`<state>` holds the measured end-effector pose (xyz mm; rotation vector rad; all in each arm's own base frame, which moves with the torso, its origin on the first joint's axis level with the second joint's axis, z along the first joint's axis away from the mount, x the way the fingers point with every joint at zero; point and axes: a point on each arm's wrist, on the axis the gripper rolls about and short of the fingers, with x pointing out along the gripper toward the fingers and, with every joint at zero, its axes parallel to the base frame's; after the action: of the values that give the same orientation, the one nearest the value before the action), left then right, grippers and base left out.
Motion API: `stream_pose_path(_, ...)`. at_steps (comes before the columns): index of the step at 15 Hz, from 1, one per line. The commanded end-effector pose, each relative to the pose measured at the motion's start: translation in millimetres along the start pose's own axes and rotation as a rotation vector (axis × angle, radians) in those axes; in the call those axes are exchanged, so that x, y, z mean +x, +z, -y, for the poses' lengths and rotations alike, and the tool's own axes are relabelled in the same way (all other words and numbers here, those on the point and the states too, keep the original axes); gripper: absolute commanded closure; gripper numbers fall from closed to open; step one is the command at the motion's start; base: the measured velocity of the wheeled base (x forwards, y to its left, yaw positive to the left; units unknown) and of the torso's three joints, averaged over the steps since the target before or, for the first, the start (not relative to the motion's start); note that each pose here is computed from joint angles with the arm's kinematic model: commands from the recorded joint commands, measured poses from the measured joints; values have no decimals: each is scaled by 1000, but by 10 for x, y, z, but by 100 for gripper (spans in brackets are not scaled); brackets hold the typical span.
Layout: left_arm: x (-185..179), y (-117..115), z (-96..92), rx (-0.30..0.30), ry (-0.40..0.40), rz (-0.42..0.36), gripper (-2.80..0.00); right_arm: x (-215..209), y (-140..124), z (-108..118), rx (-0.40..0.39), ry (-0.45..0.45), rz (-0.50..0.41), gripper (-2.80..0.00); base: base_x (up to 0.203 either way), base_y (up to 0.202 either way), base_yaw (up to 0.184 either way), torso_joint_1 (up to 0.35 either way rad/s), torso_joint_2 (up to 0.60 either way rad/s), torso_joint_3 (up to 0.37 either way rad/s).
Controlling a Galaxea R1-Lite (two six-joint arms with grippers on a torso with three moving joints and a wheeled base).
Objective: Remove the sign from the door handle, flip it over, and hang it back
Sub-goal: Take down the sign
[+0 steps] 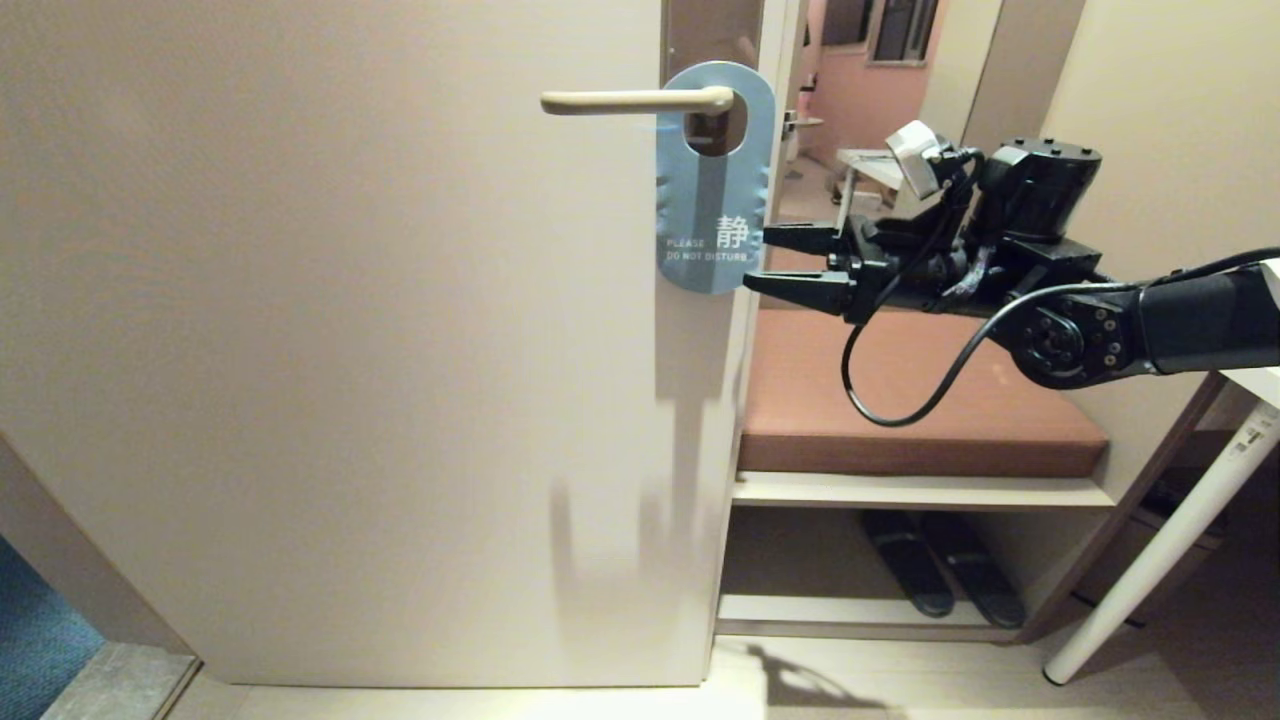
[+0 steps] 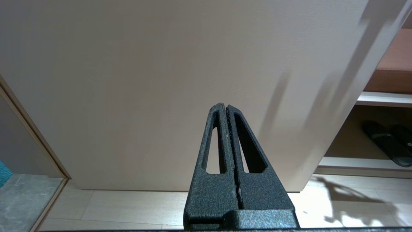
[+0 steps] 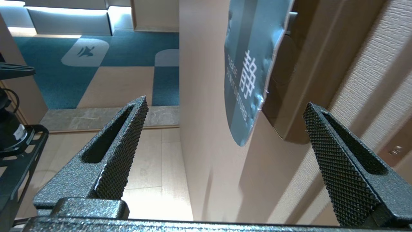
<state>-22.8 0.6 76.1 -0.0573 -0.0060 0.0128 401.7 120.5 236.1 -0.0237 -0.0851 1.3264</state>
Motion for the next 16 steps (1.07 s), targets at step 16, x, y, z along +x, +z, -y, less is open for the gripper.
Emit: stream_pose_path(16, 0, 0, 0, -1, 1, 1, 0, 160, 26, -107, -12, 52, 9, -280, 0, 0, 0, 0, 0, 0)
